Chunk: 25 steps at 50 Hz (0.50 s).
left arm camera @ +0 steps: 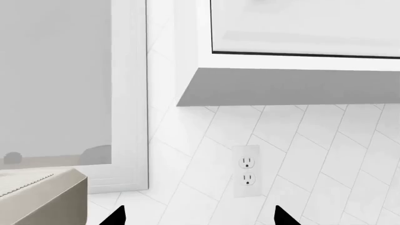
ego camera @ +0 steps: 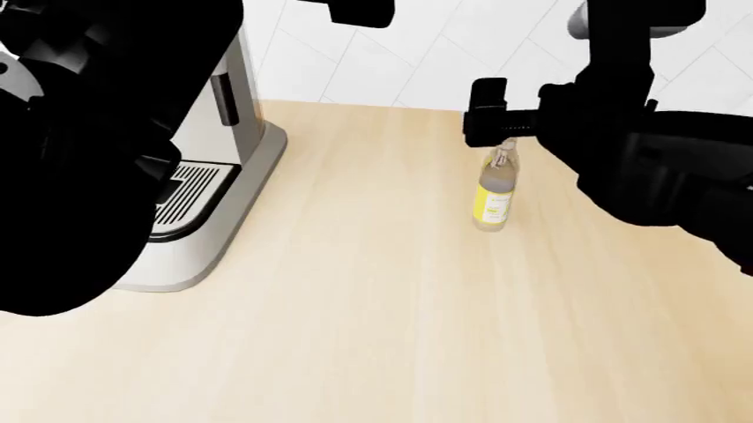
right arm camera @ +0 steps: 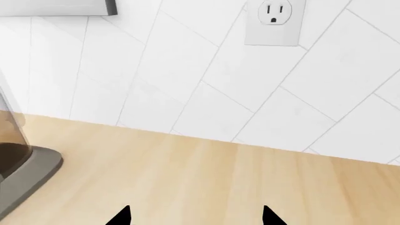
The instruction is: Move the drinks to the dining counter.
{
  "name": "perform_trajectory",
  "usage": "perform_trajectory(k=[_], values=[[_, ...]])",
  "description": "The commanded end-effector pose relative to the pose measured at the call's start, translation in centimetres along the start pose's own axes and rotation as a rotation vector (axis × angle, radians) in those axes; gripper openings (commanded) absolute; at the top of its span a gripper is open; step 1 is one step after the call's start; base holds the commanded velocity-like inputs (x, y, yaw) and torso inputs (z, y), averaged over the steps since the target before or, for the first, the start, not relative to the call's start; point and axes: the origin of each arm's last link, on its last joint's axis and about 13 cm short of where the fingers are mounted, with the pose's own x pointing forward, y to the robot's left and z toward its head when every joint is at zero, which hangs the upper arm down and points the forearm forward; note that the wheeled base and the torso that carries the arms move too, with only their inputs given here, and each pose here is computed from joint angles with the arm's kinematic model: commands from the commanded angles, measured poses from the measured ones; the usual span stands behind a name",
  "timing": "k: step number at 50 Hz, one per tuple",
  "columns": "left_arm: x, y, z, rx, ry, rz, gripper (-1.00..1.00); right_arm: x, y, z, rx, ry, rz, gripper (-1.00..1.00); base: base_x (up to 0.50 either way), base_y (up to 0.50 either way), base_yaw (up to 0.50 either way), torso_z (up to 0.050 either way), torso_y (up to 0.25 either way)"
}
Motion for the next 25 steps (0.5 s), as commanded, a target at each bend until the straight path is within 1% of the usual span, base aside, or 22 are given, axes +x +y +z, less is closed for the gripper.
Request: perform_trajectory(k=[1,25], values=[[0.04,0.01,0.00,0.000,-0.001,0.000,1.00,0.08,0.05,-0.61,-0.010,0.041,0.004,1.00,0.00,0.00,0.00,0.000,0.000],[-0.09,-0.02,0.11,0.001,-0.003,0.001,1.00,0.21,-0.09,-1.53,-0.004,0.068,0.001,1.00,0.00,0.00,0.00,0.000,0.000]])
